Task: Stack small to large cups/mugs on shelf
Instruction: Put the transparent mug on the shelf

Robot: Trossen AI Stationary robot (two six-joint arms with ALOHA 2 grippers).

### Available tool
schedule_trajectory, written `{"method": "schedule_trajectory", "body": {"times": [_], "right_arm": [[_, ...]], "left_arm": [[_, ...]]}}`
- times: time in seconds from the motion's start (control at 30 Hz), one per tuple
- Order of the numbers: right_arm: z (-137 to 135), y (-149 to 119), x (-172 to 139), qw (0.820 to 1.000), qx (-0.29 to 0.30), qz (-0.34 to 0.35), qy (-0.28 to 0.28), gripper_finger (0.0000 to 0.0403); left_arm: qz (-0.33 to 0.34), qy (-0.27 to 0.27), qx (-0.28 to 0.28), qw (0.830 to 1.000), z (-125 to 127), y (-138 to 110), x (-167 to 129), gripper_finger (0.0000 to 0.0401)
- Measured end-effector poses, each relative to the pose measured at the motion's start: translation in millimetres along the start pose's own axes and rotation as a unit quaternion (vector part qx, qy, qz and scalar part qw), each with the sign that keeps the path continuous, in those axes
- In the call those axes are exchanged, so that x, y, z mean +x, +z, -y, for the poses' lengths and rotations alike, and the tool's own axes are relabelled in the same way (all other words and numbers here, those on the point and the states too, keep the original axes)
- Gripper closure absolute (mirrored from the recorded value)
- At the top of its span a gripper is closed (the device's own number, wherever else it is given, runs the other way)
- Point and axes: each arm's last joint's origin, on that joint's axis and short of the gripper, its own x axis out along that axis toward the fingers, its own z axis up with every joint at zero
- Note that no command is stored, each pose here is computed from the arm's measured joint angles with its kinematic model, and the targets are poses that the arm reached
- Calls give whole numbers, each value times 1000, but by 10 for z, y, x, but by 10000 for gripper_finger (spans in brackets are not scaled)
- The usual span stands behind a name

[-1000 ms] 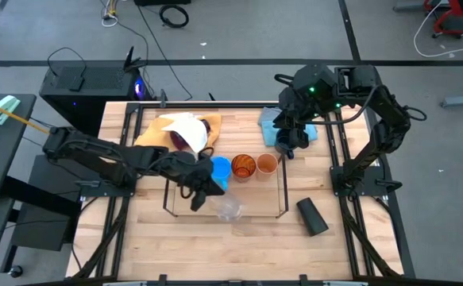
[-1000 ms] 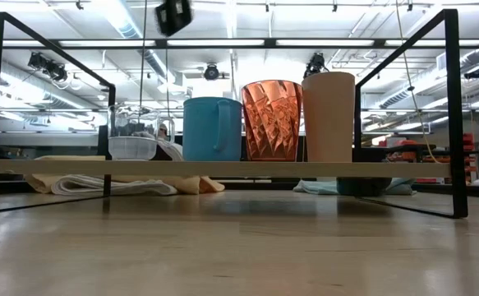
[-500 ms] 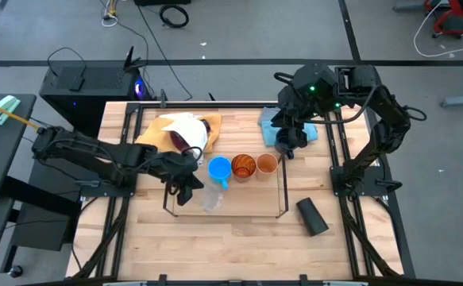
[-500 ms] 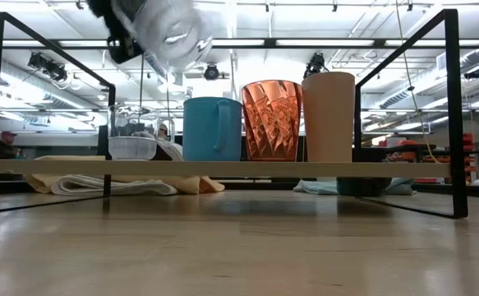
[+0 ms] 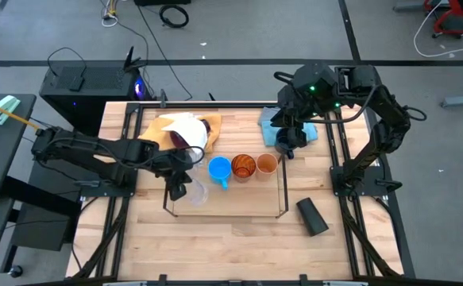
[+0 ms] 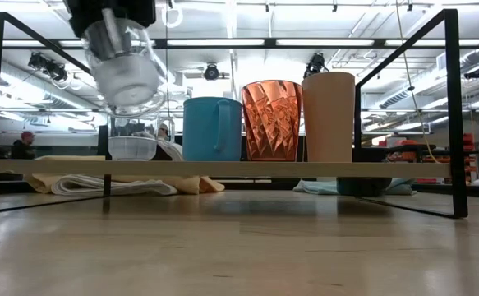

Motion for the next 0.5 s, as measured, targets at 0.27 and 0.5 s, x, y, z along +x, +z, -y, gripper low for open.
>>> {"method": "schedule_trajectory", "body": {"times": [0.27,0.5], "right_arm": [[0,19,0,1000,-1,10,0,334],[1,19,-3,1000,-2,11,0,334]], "left_arm": [[-24,-6,11,1000,0,-22,34,386],[-70,-16,30,997,38,-18,194,386]]}}
